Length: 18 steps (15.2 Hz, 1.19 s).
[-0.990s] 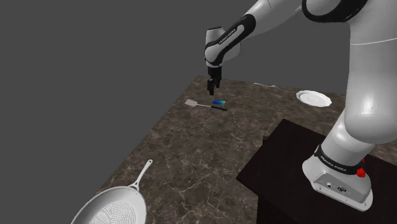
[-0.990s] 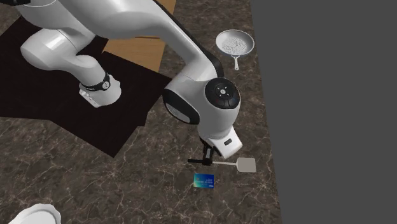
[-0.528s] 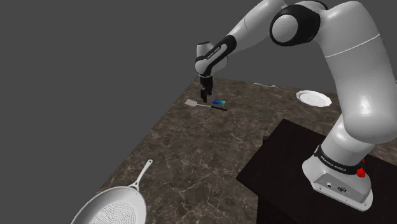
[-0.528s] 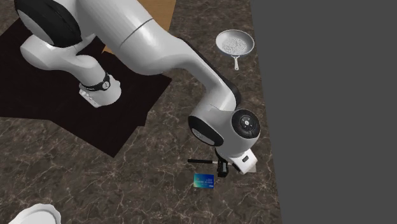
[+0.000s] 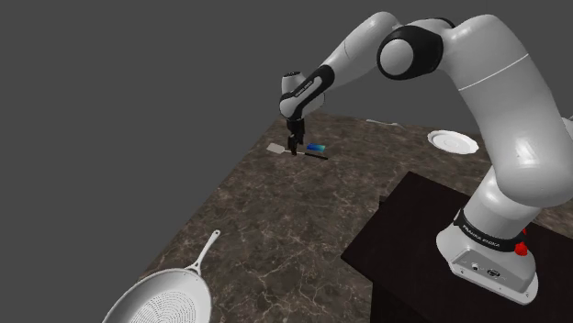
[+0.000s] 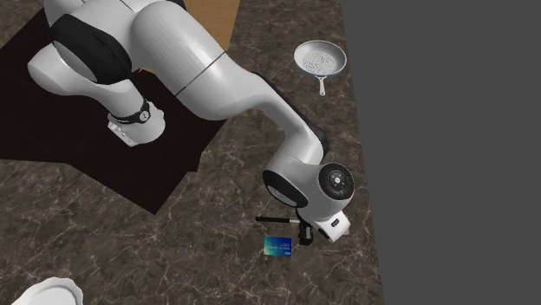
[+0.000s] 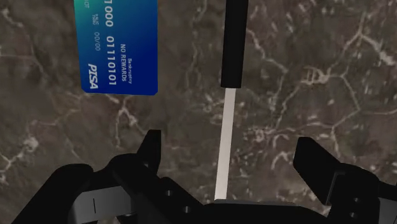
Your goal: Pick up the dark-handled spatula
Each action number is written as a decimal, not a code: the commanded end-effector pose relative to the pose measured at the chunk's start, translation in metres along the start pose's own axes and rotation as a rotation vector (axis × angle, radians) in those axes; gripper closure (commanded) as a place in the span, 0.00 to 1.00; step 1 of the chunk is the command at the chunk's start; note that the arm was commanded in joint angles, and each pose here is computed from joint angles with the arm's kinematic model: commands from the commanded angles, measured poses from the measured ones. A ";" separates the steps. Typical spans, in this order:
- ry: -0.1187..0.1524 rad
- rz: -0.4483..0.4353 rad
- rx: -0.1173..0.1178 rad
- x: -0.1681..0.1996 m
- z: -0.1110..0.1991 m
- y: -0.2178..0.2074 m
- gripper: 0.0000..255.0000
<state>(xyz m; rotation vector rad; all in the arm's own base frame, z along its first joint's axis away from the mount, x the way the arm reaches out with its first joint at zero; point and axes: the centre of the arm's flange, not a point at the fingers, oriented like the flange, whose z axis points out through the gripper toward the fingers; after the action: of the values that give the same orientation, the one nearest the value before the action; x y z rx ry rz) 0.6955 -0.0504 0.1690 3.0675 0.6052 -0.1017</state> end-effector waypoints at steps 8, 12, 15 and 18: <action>0.000 0.000 0.000 0.000 0.008 -0.001 1.00; 0.000 0.000 0.000 0.000 0.008 -0.001 1.00; 0.000 0.000 0.000 -0.001 -0.008 -0.001 1.00; 0.000 0.000 0.000 -0.002 -0.023 -0.001 1.00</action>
<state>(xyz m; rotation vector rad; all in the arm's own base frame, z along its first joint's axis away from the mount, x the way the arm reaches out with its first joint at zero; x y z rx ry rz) 0.6947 -0.0502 0.1865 3.0675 0.6051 -0.1011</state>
